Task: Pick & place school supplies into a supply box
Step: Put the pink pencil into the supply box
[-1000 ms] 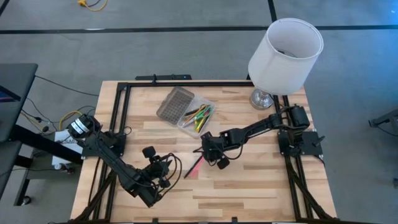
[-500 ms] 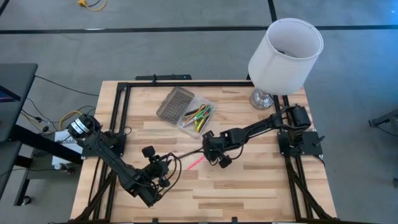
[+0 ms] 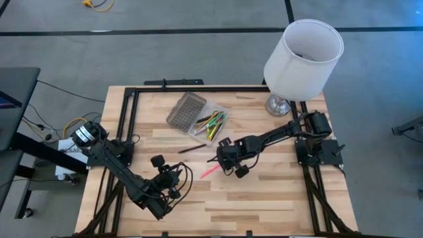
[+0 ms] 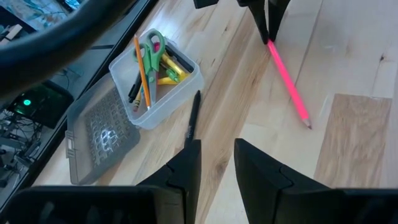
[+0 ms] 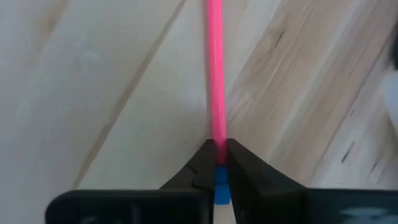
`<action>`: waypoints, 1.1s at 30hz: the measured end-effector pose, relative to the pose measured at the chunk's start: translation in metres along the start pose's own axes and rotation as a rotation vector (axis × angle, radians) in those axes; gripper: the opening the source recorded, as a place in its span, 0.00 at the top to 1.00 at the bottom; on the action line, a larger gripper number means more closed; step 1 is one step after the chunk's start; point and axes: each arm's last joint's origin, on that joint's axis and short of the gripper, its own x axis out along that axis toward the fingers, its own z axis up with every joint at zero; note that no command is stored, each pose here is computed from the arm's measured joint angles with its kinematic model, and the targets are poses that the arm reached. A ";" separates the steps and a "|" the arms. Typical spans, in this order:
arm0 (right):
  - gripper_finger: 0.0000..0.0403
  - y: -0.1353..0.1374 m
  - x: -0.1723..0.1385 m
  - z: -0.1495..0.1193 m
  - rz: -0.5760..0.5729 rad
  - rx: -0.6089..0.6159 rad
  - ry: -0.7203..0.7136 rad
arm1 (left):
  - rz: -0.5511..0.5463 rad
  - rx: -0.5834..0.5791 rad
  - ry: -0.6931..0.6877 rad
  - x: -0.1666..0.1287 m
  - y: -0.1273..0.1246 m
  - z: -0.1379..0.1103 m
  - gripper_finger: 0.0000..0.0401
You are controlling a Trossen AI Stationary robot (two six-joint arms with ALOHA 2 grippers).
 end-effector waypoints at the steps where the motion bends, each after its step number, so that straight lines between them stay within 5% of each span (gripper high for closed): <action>1: 0.95 0.000 -0.001 0.000 0.001 0.005 0.012 | 0.000 0.000 0.000 0.000 0.000 0.000 0.77; 12: 0.87 -0.006 -0.013 0.001 0.043 0.036 0.113 | 0.002 0.000 -0.003 0.000 0.000 0.000 0.77; 24: 0.98 -0.008 -0.012 -0.002 0.074 0.072 0.112 | 0.002 0.001 -0.003 0.000 0.000 0.000 0.77; 33: 0.98 -0.008 -0.013 -0.002 0.074 0.071 0.113 | 0.001 0.000 -0.002 0.000 0.000 0.000 0.77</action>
